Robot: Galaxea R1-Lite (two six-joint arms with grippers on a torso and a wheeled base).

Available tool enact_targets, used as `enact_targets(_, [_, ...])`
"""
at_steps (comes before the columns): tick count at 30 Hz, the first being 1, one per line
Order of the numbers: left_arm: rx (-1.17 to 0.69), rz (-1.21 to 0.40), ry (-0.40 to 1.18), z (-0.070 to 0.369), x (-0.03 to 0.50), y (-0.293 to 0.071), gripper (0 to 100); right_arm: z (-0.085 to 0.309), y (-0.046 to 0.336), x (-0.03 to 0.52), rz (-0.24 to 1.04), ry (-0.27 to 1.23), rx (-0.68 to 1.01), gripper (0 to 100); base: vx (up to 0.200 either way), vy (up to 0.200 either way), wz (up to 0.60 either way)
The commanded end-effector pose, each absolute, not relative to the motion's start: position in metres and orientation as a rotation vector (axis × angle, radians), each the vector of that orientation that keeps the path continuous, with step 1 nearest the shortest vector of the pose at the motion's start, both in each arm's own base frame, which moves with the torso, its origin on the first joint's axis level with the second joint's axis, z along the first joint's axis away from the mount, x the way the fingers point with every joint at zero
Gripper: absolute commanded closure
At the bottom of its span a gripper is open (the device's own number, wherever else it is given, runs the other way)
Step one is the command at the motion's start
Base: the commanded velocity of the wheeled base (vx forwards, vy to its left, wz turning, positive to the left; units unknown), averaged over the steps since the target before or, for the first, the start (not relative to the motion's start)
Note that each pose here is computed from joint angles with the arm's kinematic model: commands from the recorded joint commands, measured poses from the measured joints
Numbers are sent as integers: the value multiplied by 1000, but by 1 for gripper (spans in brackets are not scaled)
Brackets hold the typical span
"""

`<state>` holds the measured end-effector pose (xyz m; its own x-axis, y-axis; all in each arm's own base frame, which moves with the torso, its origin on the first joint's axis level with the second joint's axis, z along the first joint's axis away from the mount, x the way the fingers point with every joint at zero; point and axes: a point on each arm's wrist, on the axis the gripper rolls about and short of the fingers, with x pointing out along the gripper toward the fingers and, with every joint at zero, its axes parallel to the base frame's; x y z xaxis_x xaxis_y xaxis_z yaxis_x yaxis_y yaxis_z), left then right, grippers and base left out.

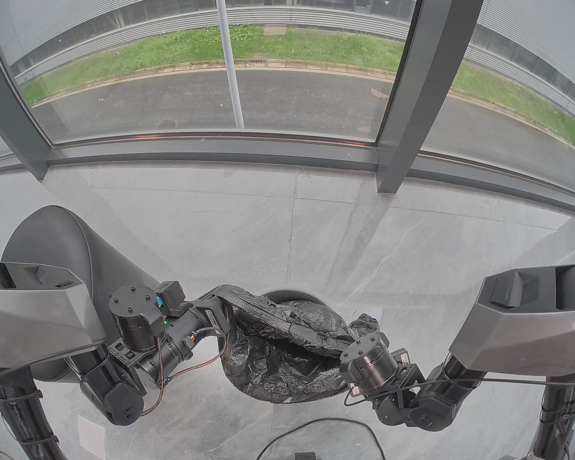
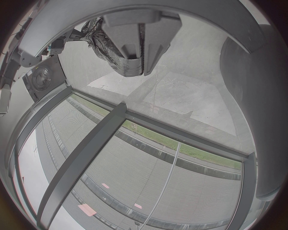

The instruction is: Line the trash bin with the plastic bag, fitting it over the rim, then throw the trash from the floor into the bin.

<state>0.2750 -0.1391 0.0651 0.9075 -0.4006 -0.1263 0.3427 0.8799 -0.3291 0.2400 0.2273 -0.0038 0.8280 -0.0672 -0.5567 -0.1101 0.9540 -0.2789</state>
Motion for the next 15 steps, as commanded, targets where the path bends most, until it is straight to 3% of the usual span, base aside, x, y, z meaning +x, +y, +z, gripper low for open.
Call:
enact_targets(1, [-306,-389,194,65,275,-139,100,-7,226,245,11,593,-300,0,0,0,0])
enact_targets(15, [-307,-391,191,66,275,-139,100,29,228,240,42,508,-236,0,0,0,0])
